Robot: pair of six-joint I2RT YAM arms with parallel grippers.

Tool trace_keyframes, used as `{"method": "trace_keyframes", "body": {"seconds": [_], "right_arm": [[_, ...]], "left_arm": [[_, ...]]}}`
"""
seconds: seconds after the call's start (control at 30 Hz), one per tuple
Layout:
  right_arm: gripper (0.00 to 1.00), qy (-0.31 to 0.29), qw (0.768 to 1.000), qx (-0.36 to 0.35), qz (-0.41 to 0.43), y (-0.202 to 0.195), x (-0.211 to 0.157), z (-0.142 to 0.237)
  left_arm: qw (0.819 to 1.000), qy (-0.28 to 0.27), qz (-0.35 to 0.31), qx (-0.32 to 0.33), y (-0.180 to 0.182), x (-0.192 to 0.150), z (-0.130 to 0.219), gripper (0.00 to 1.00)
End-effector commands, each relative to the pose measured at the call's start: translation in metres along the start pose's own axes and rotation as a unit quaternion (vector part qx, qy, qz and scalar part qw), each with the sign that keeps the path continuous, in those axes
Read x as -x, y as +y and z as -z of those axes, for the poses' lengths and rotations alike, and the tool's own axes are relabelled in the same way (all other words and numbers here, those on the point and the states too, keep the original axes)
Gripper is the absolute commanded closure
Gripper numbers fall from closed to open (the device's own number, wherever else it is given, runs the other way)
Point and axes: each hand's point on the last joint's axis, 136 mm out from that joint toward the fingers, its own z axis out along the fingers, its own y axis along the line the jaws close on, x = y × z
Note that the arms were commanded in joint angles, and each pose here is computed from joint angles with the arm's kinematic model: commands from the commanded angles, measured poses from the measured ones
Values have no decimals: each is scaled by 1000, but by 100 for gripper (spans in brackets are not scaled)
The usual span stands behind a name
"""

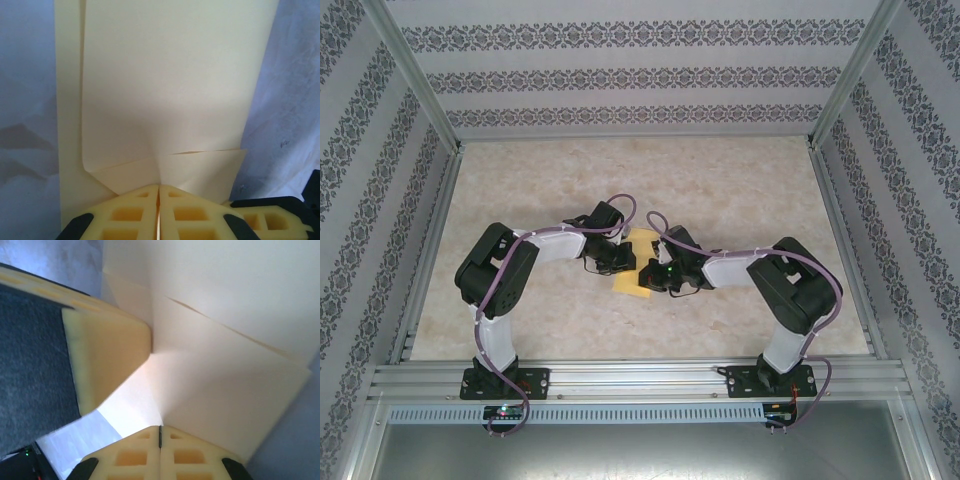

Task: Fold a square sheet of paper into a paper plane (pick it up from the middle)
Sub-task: Fold the triangle a second time at the center of the table.

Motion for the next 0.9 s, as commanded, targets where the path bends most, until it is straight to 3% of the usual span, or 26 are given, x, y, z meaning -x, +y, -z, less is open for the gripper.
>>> {"method": "trace_keyframes", "body": {"seconds": [0.0, 0.17, 0.53, 0.77, 0.87], "right_arm": [[99, -2, 1000, -9, 19, 6, -4, 11], [98, -14, 999, 8, 35, 21, 1, 19], [98, -2, 1000, -18, 13, 1, -3, 4], [100, -45, 999, -11, 19, 8, 4, 23], [100, -29, 999, -2, 19, 14, 5, 15]], "left_arm": [[999, 16, 19, 43, 26, -13, -15, 89], [999, 15, 18, 42, 26, -13, -15, 89], [999, 13, 19, 42, 27, -13, -15, 90], [999, 12, 15, 41, 24, -12, -11, 89], [999, 7, 16, 39, 24, -11, -11, 89]]}}
